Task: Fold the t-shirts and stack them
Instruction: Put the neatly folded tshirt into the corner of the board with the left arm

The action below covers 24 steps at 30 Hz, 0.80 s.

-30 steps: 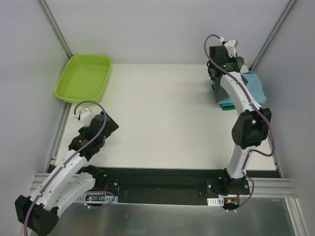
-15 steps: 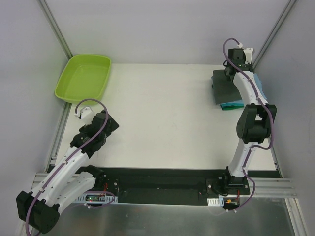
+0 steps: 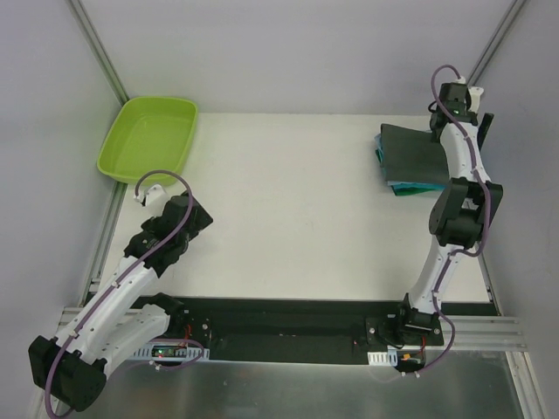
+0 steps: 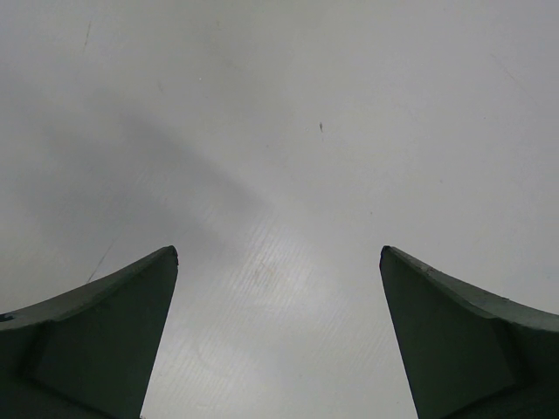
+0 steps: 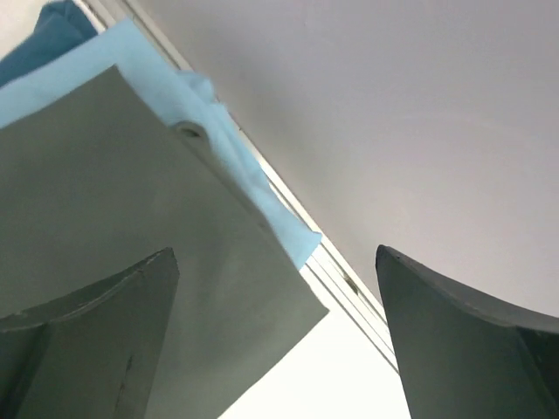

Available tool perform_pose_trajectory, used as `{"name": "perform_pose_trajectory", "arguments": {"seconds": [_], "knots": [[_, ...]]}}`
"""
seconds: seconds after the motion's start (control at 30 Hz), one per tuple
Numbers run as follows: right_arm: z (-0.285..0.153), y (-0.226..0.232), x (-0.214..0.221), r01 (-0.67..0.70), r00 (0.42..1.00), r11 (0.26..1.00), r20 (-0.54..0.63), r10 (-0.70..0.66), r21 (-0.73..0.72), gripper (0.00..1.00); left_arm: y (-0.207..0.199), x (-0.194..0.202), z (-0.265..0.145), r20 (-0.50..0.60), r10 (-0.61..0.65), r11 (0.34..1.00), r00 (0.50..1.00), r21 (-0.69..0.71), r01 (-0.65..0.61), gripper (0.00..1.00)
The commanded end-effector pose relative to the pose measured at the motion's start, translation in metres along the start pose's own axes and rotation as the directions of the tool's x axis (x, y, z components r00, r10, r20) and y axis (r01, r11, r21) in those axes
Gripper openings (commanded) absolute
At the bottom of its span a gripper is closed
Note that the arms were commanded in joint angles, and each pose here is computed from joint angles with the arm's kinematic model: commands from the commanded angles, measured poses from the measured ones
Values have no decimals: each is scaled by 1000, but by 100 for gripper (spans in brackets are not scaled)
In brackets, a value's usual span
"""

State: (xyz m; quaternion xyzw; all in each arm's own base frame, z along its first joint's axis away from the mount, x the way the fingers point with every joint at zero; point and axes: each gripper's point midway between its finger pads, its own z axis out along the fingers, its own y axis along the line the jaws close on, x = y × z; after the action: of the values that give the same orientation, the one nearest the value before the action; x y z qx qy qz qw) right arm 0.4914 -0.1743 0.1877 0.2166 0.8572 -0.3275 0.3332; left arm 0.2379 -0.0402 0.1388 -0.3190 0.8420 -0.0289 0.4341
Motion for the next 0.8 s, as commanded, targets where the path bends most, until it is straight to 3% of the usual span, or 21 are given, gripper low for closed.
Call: {"name": "perform_pose_trajectory", "arguments": {"seconds": [0.0,0.07,0.17,0.27,0.53,0.63,0.77], "knots": [[-48,-37,-45,-102,990,992,95,108,-70,96,-12,-11,-8,-12,38,998,999,42,-38,99],[-71,-24,-40,-99,988,969,91,122,-227,96,-16,-10,-10,-23,55,997,998,58,-54,99],[-114,-5,-27,-123,979,878,90,185,-463,96,-23,-7,-12,-52,97,991,994,95,-91,99],[-158,-7,-6,-172,954,781,96,283,-600,96,-31,-5,-16,-76,129,984,989,137,-118,99],[-217,12,125,-218,928,549,2,372,-807,96,-24,4,-22,-85,133,976,987,183,-116,99],[-216,17,181,-260,919,512,-47,392,-818,96,-20,9,-23,-86,114,978,990,187,-96,99],[-207,9,216,-299,881,517,-24,472,-802,96,-16,15,-23,-86,97,976,992,202,-78,99]]}}
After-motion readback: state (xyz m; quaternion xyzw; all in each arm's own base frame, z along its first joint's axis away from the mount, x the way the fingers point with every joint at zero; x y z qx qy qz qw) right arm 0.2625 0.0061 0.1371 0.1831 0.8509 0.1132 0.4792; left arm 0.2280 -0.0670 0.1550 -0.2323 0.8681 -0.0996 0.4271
